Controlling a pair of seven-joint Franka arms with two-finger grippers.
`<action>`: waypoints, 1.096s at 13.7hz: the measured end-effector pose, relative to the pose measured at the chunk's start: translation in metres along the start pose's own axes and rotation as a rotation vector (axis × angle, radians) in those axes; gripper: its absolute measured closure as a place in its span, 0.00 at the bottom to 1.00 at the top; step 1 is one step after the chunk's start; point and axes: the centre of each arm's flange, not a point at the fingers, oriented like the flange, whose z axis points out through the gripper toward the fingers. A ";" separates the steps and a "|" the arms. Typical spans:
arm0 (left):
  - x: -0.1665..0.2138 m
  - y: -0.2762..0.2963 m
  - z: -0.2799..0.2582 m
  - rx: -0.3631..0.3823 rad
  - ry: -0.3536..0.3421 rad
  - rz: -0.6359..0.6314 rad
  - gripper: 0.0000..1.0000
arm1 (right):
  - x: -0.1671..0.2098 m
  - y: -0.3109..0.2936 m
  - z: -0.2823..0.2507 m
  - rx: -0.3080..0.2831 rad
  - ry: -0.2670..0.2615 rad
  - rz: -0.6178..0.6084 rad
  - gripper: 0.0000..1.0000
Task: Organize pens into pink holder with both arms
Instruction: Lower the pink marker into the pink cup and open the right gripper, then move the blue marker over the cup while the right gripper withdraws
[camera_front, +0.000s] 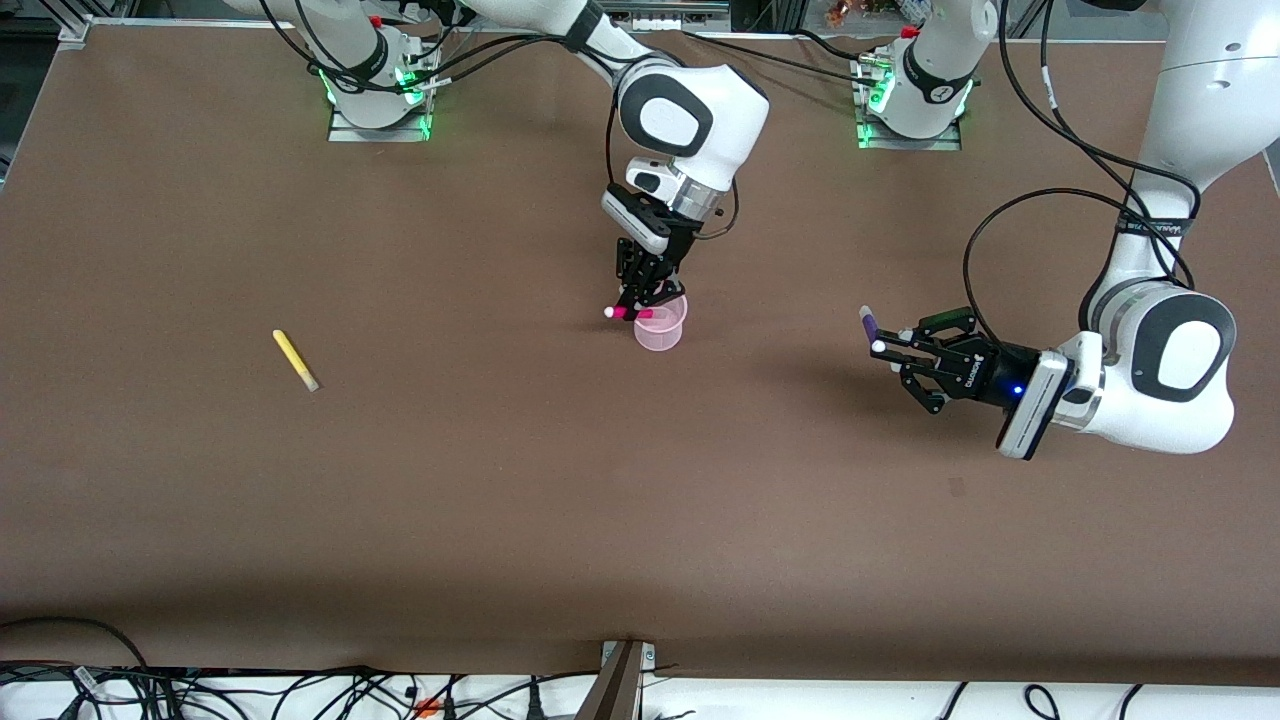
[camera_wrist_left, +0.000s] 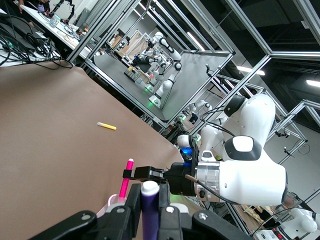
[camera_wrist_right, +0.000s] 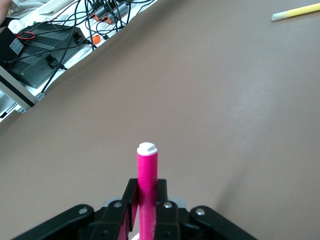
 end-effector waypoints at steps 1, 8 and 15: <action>0.000 0.000 0.001 -0.001 0.000 0.001 0.82 | 0.000 -0.001 -0.001 0.001 -0.001 0.001 0.68; 0.004 -0.003 0.017 -0.004 -0.016 0.005 0.82 | 0.113 -0.045 -0.027 -0.179 -0.269 -0.118 0.04; 0.022 -0.030 0.136 0.097 -0.119 0.036 0.82 | 0.419 -0.022 0.031 -0.245 -0.702 -0.463 0.04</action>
